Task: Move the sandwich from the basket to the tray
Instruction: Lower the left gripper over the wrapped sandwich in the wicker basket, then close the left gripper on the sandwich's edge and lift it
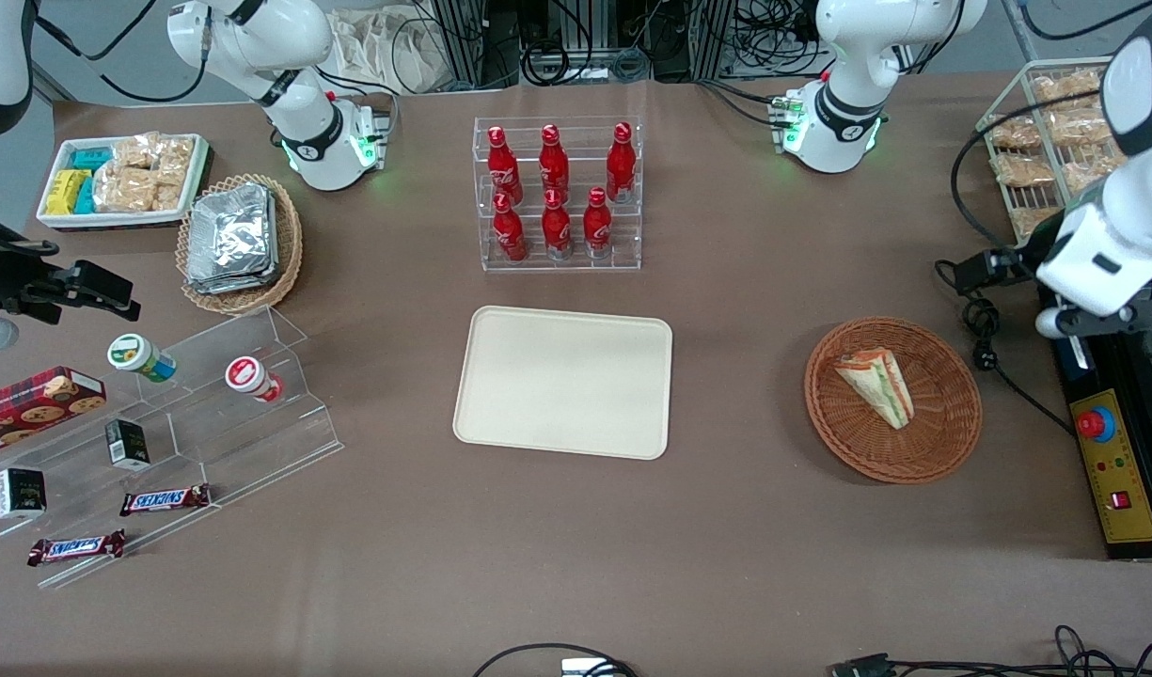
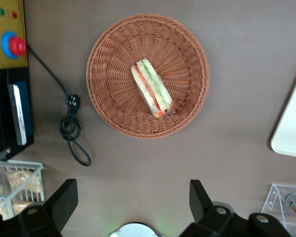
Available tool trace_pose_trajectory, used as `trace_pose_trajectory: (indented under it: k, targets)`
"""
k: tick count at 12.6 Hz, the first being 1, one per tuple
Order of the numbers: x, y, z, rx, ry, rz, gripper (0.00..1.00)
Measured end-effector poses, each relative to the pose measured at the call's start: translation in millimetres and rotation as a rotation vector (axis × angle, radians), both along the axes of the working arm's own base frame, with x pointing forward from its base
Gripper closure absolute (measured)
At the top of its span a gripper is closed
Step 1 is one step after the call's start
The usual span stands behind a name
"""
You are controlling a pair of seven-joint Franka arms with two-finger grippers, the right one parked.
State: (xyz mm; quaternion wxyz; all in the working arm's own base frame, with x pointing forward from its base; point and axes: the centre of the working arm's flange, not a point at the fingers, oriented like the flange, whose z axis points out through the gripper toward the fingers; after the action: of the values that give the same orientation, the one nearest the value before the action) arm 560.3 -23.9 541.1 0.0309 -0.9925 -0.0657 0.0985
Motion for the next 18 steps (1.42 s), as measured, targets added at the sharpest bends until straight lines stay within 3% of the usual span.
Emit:
trace_pose_trajectory:
  k: [5, 11, 14, 18]
  targets:
    - [30, 3, -89, 0.025, 0.114, 0.129, 0.0]
    - [59, 14, -193, 0.024, 0.137, 0.208, 0.0]
    - [57, 21, -234, -0.002, 0.13, 0.245, 0.0]
    - [54, 21, -284, -0.082, 0.166, 0.322, 0.0]
